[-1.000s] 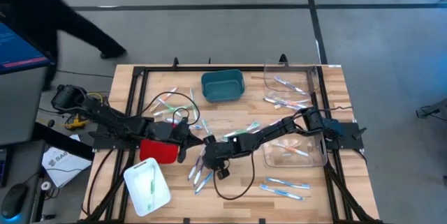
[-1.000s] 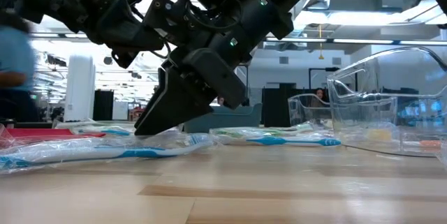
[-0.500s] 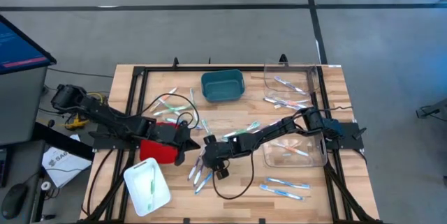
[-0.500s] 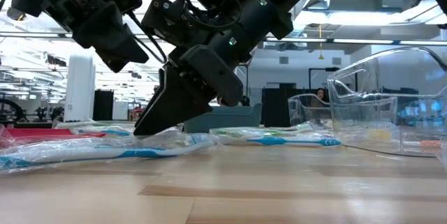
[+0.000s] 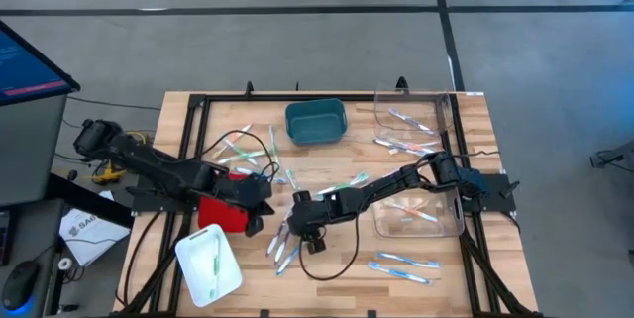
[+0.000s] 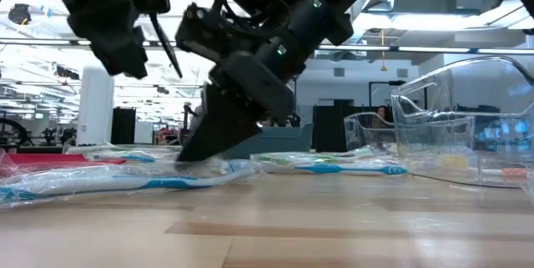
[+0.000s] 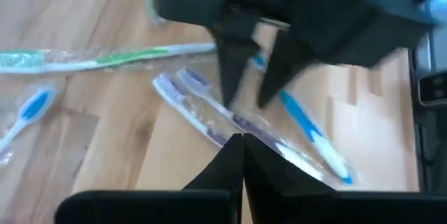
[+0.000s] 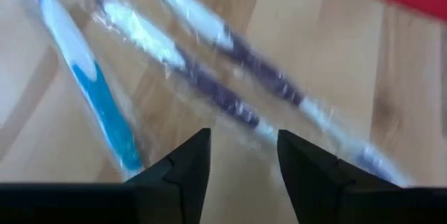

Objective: Pick & Place Toothbrushes
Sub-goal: Put the purple toothbrush into the top transparent bin

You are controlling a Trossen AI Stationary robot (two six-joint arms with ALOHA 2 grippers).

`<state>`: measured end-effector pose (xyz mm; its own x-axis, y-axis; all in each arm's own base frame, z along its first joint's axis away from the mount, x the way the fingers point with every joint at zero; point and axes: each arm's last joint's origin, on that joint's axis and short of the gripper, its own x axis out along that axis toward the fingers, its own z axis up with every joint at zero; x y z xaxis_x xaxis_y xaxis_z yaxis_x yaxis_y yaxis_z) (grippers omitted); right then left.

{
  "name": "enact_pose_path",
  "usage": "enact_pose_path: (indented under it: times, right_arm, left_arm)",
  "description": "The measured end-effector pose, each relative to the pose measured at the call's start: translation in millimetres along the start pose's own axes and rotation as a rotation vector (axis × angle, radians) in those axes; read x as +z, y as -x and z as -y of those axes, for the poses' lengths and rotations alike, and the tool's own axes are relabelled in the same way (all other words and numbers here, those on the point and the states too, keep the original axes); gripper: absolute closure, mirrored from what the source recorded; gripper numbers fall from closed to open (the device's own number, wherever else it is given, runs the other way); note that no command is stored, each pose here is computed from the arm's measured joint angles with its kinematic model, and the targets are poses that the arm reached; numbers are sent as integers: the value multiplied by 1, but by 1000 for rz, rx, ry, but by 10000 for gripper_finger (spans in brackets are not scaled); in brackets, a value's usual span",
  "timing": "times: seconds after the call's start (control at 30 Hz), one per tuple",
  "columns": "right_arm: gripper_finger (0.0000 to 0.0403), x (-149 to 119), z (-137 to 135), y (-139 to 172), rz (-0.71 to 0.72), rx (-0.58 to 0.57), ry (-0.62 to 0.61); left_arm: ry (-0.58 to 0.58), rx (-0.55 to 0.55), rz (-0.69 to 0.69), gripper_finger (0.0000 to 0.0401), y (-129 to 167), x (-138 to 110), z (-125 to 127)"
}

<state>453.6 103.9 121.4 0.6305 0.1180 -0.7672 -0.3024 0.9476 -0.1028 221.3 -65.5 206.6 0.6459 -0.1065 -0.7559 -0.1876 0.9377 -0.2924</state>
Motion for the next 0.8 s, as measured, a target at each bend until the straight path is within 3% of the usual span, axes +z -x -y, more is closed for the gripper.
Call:
enact_pose_path:
  times: [0.13, 0.3, 0.5, 0.67, 0.8]
  right_arm:
    - [249, -5, -1, 0, -51, 5, -27]
    - [262, -3, -2, 8, -70, -18, -31]
    - [287, 15, -22, 29, -19, -192, 91]
    - [304, 20, -40, 40, -26, -316, 176]
    - [309, 16, -46, 40, -64, -330, 181]
  left_arm:
    - [-48, 59, -74, 400, -7, 1, 13]
    - [-126, 99, -166, 400, -35, 0, 28]
    - [-149, 203, -184, 400, -61, 8, 40]
    - [-31, 234, -231, 390, -70, 9, 33]
    - [87, 225, -316, 353, -69, 6, 27]
